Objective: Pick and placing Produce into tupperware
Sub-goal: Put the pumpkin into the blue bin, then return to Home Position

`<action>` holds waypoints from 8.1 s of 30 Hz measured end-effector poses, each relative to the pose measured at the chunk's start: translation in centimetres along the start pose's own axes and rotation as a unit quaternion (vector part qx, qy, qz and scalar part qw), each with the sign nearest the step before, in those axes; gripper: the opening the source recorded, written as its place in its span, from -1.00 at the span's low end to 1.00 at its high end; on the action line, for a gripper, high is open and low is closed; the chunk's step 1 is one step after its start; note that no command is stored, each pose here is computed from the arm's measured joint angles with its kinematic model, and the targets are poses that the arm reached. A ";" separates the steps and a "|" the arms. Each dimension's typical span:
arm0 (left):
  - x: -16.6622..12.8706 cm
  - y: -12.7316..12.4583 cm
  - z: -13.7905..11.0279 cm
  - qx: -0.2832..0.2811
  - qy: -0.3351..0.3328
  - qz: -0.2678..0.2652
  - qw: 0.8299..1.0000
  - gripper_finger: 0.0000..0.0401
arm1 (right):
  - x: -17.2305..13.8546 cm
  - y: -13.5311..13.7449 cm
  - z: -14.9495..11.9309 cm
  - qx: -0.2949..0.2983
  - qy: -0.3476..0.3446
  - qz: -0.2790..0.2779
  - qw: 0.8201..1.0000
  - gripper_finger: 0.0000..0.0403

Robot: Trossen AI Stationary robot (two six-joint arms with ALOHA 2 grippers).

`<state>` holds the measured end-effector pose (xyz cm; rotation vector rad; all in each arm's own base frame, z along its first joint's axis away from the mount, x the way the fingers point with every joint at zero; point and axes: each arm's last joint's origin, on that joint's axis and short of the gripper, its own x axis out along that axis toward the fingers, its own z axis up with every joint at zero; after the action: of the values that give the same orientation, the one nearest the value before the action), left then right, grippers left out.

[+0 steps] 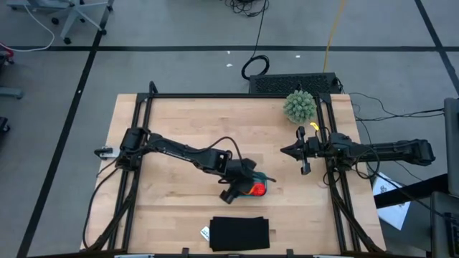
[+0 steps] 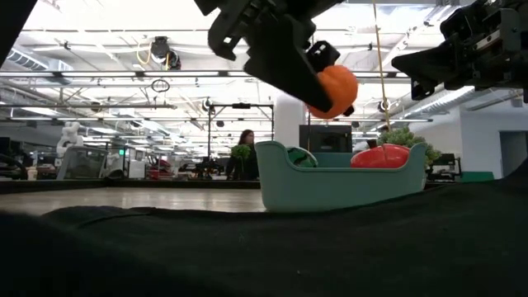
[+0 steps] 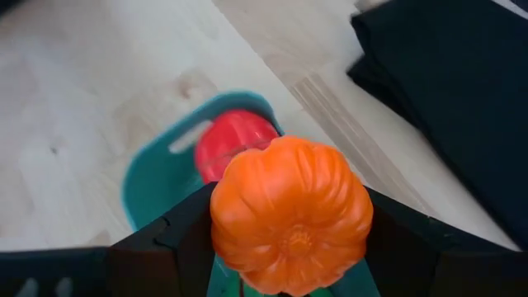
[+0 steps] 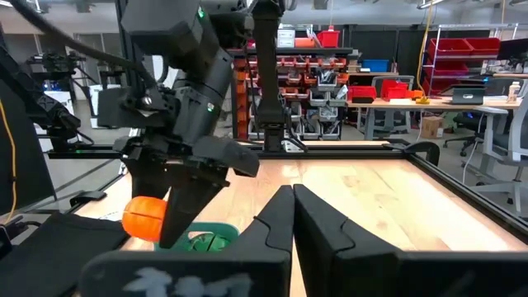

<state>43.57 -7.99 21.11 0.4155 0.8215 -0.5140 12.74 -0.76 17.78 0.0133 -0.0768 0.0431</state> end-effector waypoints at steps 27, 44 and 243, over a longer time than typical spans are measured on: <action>3.0 0.6 -0.8 -0.025 0.008 0.049 0.998 0.23 | 0.1 0.0 -0.2 -0.003 0.007 0.000 1.000 -1.00; 3.8 0.3 -1.6 -0.023 0.029 0.037 0.999 0.23 | 0.1 0.0 -0.2 -0.003 0.007 0.000 1.000 -1.00; -17.9 -13.3 -24.8 -0.106 -0.284 0.236 0.923 -0.98 | -1.4 0.1 1.1 -0.005 -0.048 0.011 0.999 -1.00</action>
<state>11.25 -0.53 17.73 0.2291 0.1924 -0.0743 11.22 -0.69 18.80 0.0054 -0.1732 0.0649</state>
